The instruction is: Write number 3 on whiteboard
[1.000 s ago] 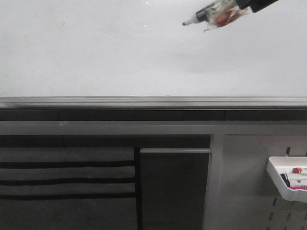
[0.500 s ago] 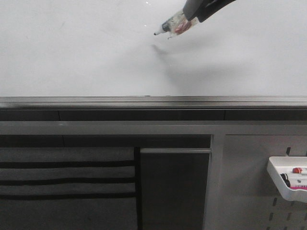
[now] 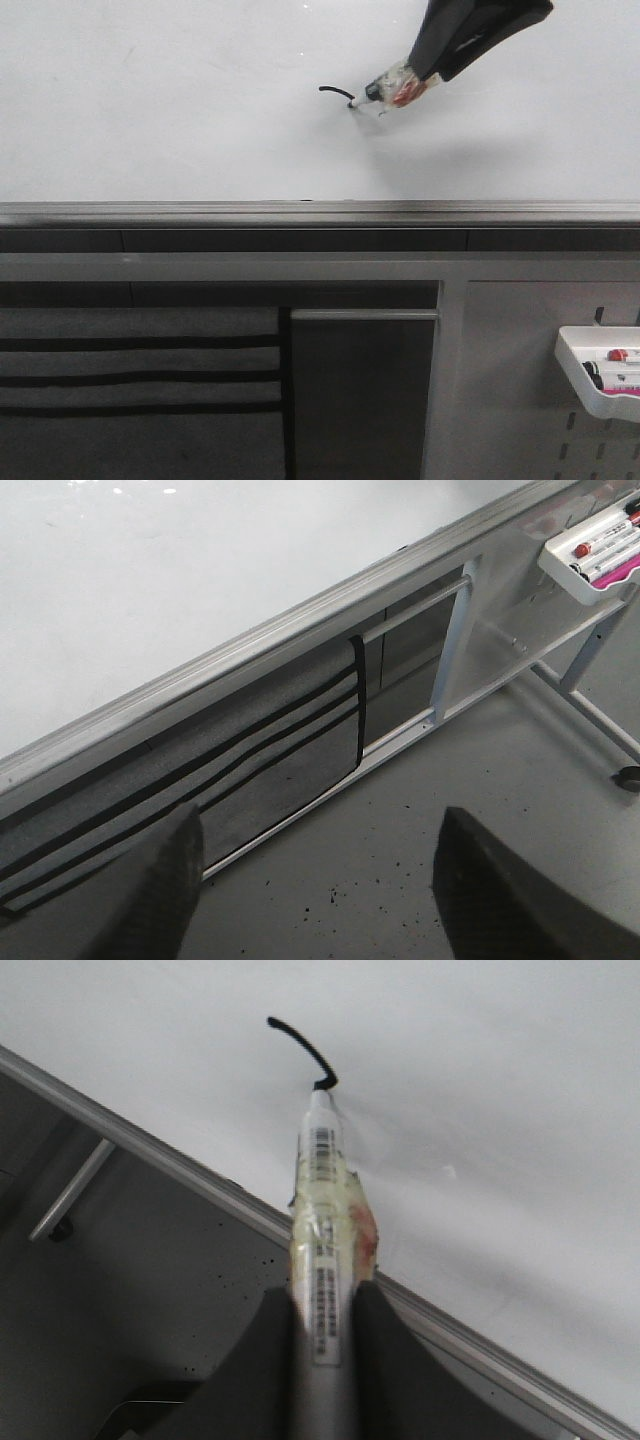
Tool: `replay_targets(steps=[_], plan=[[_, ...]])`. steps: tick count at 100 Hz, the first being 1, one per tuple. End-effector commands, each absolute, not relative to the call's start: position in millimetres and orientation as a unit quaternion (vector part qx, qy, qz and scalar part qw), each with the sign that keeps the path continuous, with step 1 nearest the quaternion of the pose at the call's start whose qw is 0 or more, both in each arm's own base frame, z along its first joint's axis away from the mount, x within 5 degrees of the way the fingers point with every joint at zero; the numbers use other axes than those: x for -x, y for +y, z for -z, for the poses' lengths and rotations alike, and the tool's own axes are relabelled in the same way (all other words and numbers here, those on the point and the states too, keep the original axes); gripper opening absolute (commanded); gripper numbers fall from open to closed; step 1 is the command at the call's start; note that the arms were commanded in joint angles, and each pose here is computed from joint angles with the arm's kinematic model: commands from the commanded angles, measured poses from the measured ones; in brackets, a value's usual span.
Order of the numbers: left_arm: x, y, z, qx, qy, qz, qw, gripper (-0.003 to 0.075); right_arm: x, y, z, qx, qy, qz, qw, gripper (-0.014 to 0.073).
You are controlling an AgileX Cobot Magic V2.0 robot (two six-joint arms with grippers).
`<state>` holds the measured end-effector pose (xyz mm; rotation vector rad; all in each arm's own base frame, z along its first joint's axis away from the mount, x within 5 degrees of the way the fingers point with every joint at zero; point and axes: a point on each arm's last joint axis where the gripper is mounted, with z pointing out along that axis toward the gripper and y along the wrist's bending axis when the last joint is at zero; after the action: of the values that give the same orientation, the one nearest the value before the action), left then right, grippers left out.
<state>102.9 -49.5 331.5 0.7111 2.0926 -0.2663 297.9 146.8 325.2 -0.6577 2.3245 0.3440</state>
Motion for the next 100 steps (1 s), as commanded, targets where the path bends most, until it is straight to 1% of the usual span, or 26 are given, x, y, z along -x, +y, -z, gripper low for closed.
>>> replay_targets(steps=[1,8,17,24,33,41,55,61,66,72,77,82,86,93,100], plan=[[-105.6,-50.6,-344.9,-0.268,0.826,0.117,0.481,0.0451,-303.4,156.5,-340.8,0.252,0.863,-0.133,0.417,-0.0047],[-105.6,-50.6,-344.9,-0.268,0.826,0.117,0.481,0.0451,-307.6,159.1,-342.9,0.253,0.860,-0.133,0.422,-0.0047],[-105.6,-50.6,-344.9,-0.268,0.826,0.117,0.481,0.0450,-308.3,148.2,-346.6,0.243,0.867,-0.126,0.416,-0.0047],[-105.6,-50.6,-344.9,-0.268,0.826,0.117,0.481,0.0450,-302.9,136.8,-348.1,0.239,0.879,-0.121,0.394,-0.0047],[-105.6,-50.6,-344.9,-0.268,0.826,0.117,0.481,0.0450,-294.2,131.5,-339.5,0.242,0.893,-0.119,0.361,-0.0047],[-105.6,-50.6,-344.9,-0.268,0.826,0.117,0.481,0.0450,-290.5,141.6,-331.6,0.239,0.890,-0.140,0.362,-0.0047],[-105.6,-50.6,-344.9,-0.268,0.826,0.117,0.481,0.0450,-295.2,170.8,-325.2,0.252,0.862,-0.157,0.411,-0.0047],[-105.6,-50.6,-344.9,-0.268,0.826,0.117,0.481,0.0451,-296.1,181.4,-332.2,0.258,0.849,-0.166,0.431,-0.0047],[-105.6,-50.6,-344.9,-0.268,0.826,0.117,0.481,0.0450,-292.5,186.1,-341.8,0.264,0.846,-0.176,0.428,-0.0047],[-105.6,-50.6,-344.9,-0.268,0.826,0.117,0.481,0.0451,-277.2,186.1,-356.6,0.286,0.845,-0.184,0.413,-0.0047],[-105.6,-50.6,-344.9,-0.268,0.826,0.117,0.481,0.0450,-256.5,186.4,-368.1,0.330,0.826,-0.181,0.419,-0.0047],[-105.6,-50.6,-344.9,-0.268,0.826,0.117,0.481,0.0450,-234.6,182.3,-379.1,0.360,0.803,-0.180,0.440,-0.0047],[-105.6,-50.6,-344.9,-0.268,0.826,0.117,0.481,0.0451,-217.7,176.5,-389.0,0.365,0.785,-0.185,0.465,-0.0047],[-105.6,-50.6,-344.9,-0.268,0.826,0.117,0.481,0.0450,-191.0,164.3,-395.9,0.378,0.756,-0.186,0.502,-0.0047],[-105.6,-50.6,-344.9,-0.268,0.826,0.117,0.481,0.0450,-171.1,152.4,-394.0,0.392,0.732,-0.179,0.528,-0.0047]])
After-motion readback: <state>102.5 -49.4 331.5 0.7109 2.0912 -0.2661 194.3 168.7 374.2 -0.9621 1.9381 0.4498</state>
